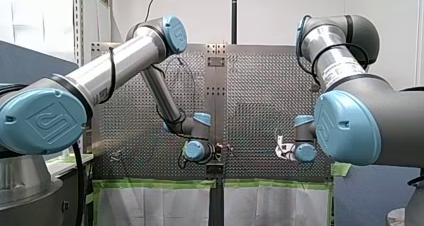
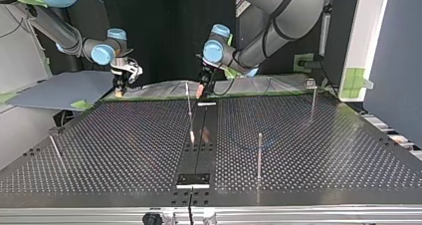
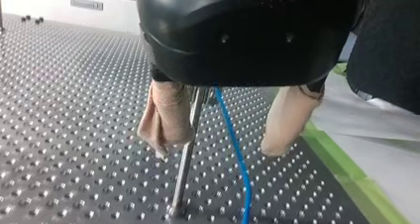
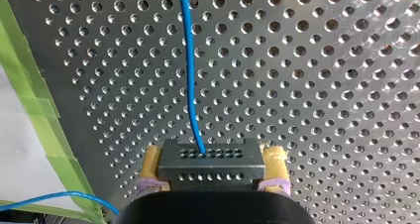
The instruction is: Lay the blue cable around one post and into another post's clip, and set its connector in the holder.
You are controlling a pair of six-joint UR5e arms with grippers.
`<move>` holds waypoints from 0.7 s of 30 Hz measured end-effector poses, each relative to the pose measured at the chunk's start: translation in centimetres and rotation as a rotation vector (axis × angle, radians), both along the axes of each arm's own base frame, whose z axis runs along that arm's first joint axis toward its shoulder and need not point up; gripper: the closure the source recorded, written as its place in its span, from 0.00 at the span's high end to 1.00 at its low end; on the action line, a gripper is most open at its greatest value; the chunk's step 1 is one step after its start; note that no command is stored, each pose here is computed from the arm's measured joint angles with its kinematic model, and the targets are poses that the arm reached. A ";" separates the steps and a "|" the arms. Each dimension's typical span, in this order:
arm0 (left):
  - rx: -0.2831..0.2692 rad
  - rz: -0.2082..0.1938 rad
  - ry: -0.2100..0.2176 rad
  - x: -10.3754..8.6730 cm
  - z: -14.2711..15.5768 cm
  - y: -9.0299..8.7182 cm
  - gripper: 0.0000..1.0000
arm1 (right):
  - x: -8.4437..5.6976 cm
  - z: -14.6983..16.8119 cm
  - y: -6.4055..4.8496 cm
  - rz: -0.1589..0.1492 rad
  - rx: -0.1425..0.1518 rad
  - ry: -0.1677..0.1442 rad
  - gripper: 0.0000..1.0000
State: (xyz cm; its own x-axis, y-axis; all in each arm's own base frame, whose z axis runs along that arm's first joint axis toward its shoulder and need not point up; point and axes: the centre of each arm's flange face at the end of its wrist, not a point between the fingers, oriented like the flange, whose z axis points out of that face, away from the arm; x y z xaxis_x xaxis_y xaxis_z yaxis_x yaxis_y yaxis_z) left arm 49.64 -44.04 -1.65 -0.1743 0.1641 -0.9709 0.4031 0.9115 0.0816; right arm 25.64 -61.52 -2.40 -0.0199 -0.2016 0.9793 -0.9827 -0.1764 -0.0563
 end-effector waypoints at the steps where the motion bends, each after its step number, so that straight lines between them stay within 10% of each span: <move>1: 0.005 -0.003 0.001 -0.2 -0.1 0.0 0.98 | 0.0 0.0 0.0 0.000 0.000 0.000 0.18; 21: 0.041 -0.032 0.009 -1.7 -0.3 0.0 0.98 | 0.0 -0.1 -0.1 0.006 -0.001 -0.002 0.18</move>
